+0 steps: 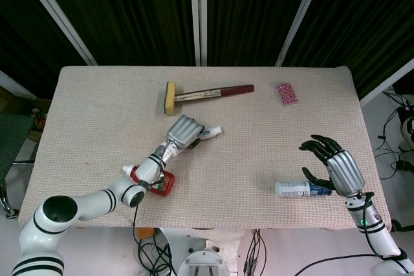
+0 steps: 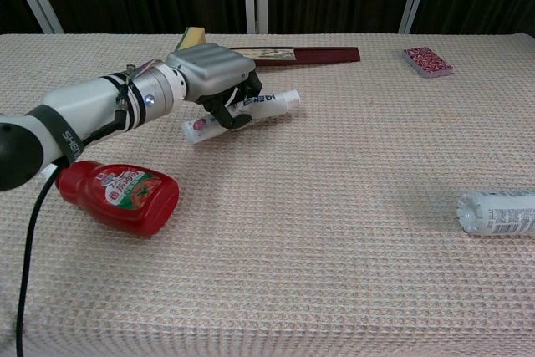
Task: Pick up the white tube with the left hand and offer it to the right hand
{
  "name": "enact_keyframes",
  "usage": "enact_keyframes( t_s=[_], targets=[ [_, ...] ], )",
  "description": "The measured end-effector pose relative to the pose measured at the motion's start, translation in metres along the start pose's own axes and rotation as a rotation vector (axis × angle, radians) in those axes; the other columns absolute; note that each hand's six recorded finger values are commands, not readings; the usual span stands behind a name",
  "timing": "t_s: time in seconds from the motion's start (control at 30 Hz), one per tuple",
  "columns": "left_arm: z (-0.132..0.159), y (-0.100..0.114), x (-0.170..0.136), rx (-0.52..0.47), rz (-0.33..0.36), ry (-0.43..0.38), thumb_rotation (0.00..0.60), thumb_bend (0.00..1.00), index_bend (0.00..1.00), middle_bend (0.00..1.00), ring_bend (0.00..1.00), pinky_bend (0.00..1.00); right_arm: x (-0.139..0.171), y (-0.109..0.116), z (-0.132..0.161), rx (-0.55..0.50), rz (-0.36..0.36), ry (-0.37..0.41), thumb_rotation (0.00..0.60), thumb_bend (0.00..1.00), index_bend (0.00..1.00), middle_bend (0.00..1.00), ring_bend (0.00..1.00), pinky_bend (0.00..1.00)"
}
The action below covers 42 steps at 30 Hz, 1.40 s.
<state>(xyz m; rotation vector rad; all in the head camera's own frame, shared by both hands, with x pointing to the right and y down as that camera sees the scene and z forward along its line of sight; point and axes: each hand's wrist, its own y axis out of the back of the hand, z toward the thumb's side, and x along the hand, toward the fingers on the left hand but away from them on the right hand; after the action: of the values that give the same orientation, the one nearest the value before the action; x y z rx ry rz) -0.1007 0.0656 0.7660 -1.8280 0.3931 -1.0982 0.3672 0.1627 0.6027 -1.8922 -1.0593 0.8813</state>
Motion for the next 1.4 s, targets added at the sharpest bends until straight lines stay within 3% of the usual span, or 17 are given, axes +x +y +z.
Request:
enact_keyframes(
  t_s=[0.33, 0.67, 0.8, 1.0, 1.4],
  targets=[
    [0.001, 0.015, -0.014, -0.071, 0.099, -0.109, 0.6, 0.67, 0.66, 0.74, 0.66, 0.82, -0.003, 0.009, 0.003, -0.001, -0.018, 0.018, 0.6, 0.3, 0.34, 0.32, 0.15, 0.28],
    [0.012, 0.059, -0.041, -0.121, 0.28, -0.287, 0.6, 0.68, 0.67, 0.74, 0.66, 0.82, -0.018, 0.022, 0.019, 0.019, -0.03, 0.076, 0.6, 0.3, 0.35, 0.33, 0.17, 0.31],
    [0.025, 0.067, -0.048, -0.174, 0.29, -0.344, 0.6, 0.68, 0.67, 0.74, 0.66, 0.82, -0.03, 0.025, 0.034, 0.079, -0.027, 0.129, 0.6, 0.3, 0.37, 0.34, 0.18, 0.33],
    [0.04, 0.082, -0.058, -0.272, 0.316, -0.415, 0.6, 0.68, 0.67, 0.74, 0.66, 0.82, -0.054, 0.025, 0.067, 0.183, -0.015, 0.243, 0.6, 0.2, 0.39, 0.34, 0.18, 0.33],
    [0.051, 0.099, -0.075, -0.321, 0.342, -0.488, 0.6, 0.68, 0.67, 0.75, 0.66, 0.81, -0.085, 0.01, 0.108, 0.282, -0.017, 0.401, 0.6, 0.19, 0.43, 0.35, 0.19, 0.34]
  ],
)
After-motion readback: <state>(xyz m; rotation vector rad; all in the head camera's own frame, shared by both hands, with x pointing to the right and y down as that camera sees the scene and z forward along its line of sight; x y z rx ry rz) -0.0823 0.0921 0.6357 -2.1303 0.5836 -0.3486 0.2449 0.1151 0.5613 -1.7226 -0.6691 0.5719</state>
